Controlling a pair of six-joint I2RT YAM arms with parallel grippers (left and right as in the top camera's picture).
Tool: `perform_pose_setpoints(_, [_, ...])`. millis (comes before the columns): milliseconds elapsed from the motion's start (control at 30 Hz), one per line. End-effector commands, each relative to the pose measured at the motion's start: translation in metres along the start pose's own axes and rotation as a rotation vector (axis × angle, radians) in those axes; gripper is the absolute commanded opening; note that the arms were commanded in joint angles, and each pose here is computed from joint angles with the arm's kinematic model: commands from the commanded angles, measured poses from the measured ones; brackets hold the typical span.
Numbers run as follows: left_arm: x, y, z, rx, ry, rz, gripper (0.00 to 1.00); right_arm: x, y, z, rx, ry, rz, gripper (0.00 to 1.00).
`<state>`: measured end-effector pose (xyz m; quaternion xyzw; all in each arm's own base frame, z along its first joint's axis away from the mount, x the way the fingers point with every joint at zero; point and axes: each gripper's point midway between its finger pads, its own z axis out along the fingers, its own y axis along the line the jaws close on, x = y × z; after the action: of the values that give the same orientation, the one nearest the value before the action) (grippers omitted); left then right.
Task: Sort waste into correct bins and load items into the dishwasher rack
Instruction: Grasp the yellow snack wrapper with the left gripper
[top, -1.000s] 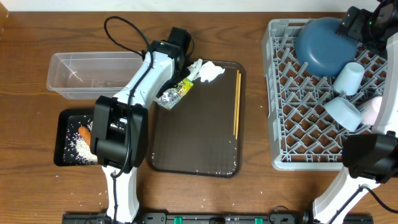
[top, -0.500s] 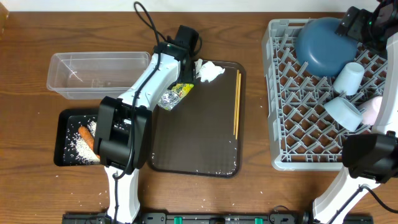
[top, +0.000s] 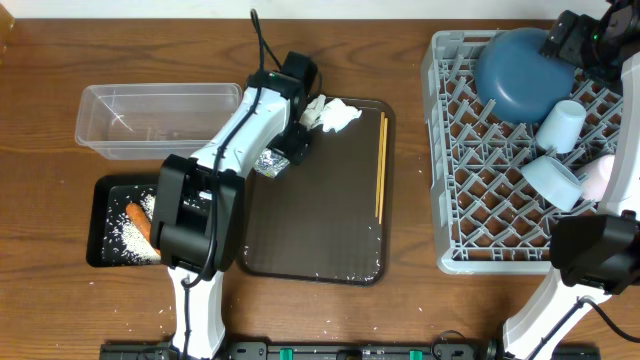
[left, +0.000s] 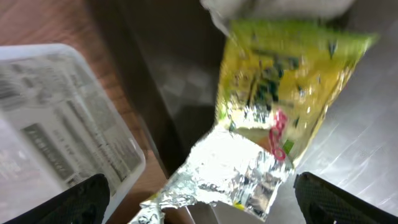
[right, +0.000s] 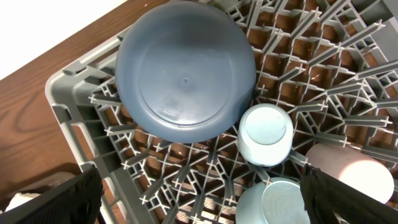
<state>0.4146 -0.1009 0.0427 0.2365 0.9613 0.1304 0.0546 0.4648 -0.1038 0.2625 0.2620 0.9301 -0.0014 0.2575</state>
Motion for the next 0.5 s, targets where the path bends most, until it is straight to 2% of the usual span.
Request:
perform_pose_setpoints(0, [0.011, -0.002, 0.014, 0.005, 0.043, 0.106, 0.92, 0.0, -0.001, 0.002, 0.003, 0.005, 0.012, 0.99])
perform_pose_setpoints(67, [0.011, 0.0, 0.016, 0.002, 0.041, 0.103, 0.92, 0.0, -0.001, 0.002, 0.003, 0.005, 0.012, 0.99])
perform_pose_setpoints(333, [0.018, 0.013, 0.022, 0.008, 0.056, 0.072, 0.77, 0.0, -0.001, 0.002, 0.003, 0.005, 0.012, 0.99])
perform_pose_setpoints(467, [0.02, 0.004, 0.024, 0.056, 0.055, 0.071, 0.73, 0.0, -0.001, 0.002, 0.003, 0.005, 0.012, 0.99])
